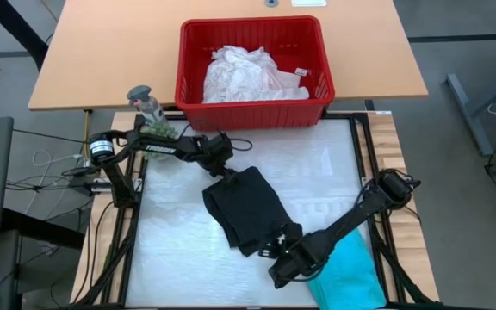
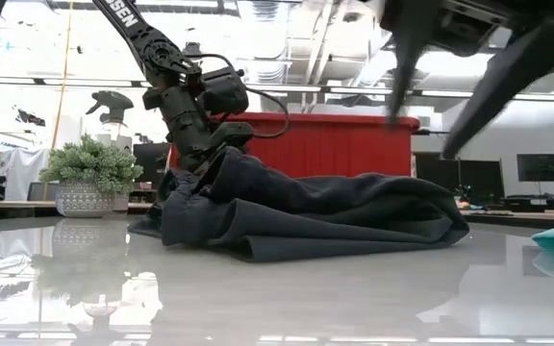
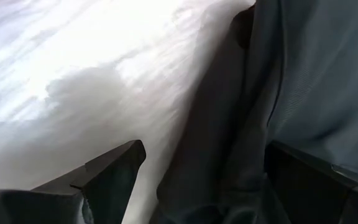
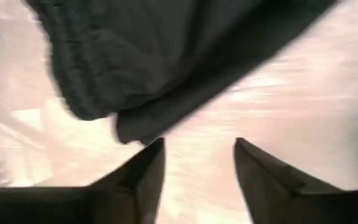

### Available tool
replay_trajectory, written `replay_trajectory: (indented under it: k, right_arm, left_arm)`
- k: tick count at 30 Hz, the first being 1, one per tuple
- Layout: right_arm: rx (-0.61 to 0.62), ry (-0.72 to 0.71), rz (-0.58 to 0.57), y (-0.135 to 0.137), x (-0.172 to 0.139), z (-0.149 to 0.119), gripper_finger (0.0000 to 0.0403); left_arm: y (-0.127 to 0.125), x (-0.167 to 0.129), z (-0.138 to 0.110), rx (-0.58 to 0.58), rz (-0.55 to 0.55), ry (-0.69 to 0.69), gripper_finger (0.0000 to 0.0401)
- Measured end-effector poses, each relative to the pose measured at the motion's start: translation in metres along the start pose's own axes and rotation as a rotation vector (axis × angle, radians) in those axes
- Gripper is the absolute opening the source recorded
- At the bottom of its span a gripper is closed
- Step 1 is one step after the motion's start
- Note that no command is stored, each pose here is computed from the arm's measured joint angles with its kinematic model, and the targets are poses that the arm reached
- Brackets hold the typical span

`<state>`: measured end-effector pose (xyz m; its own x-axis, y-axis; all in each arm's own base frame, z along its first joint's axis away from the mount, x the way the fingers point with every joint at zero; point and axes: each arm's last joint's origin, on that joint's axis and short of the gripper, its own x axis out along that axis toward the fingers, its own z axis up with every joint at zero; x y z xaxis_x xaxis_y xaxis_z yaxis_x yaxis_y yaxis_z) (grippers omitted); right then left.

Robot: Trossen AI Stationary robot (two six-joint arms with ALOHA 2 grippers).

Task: Fold Laundry from Bin
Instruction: Fold the black shorts

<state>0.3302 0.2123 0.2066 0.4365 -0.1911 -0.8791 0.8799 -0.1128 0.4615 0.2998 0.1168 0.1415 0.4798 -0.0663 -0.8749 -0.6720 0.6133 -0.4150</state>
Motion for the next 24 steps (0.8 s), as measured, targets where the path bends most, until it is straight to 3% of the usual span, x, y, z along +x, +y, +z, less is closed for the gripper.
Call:
replay_trajectory:
  k: [4, 7, 13, 24]
  right_arm:
    - [0.03, -0.023, -0.001, 0.006, 0.01, 0.007, 0.0268]
    - [0.049, -0.077, -0.033, 0.01, 0.021, 0.018, 0.0293]
    - [0.062, -0.117, -0.051, 0.015, 0.025, 0.03, 0.0301]
    - [0.012, -0.196, -0.367, -0.001, 0.026, 0.059, 0.0301]
  left_arm:
    - [0.0, 0.0, -0.001, -0.007, -0.002, 0.008, 0.0326]
    - [-0.002, 0.001, -0.002, -0.008, 0.002, 0.012, 0.0325]
    - [-0.003, 0.001, -0.003, -0.018, 0.001, 0.018, 0.0325]
    - [-0.004, 0.001, -0.005, -0.035, -0.042, 0.052, 0.0325]
